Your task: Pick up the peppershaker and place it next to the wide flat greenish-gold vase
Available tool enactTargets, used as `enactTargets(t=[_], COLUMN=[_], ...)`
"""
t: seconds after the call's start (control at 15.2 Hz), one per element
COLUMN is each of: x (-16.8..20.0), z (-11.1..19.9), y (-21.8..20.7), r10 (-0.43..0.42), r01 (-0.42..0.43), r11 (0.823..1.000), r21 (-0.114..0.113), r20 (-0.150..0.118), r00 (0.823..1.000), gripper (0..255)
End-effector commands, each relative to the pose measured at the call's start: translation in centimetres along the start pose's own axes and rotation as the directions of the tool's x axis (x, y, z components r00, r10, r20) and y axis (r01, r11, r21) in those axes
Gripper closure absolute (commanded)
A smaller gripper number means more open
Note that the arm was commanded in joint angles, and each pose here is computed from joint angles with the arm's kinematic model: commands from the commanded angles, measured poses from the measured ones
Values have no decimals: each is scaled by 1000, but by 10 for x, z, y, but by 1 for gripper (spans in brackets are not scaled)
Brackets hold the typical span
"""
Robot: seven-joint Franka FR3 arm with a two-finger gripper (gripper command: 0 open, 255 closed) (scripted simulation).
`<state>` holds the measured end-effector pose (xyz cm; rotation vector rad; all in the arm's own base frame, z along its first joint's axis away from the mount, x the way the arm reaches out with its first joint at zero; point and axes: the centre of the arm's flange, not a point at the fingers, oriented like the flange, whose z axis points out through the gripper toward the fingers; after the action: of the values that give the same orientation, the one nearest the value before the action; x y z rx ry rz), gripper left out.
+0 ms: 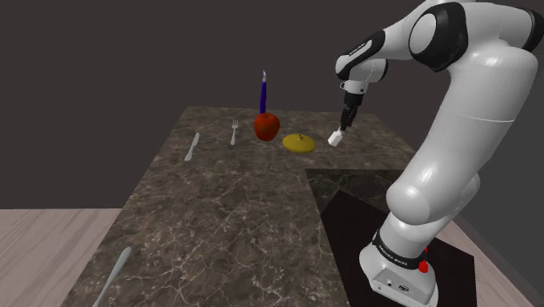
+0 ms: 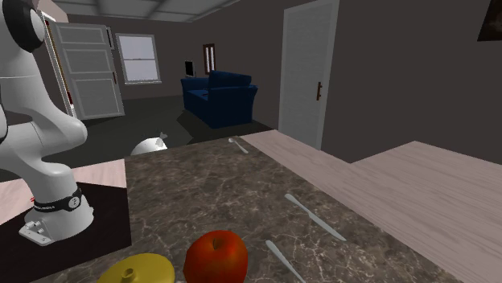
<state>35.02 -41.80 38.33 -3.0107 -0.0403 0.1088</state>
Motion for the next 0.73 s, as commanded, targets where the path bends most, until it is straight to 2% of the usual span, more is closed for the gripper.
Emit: enactTargets(t=[0.0, 0.13, 0.66], x=[0, 0, 0], z=[-20, -44, -44], y=[-1, -1, -1], r10=[0, 0, 0], r01=[0, 0, 0], r11=[1000, 1000, 1000], r21=[0, 0, 0], r20=[0, 0, 0], r00=[1000, 1000, 1000], gripper=[0, 0, 0])
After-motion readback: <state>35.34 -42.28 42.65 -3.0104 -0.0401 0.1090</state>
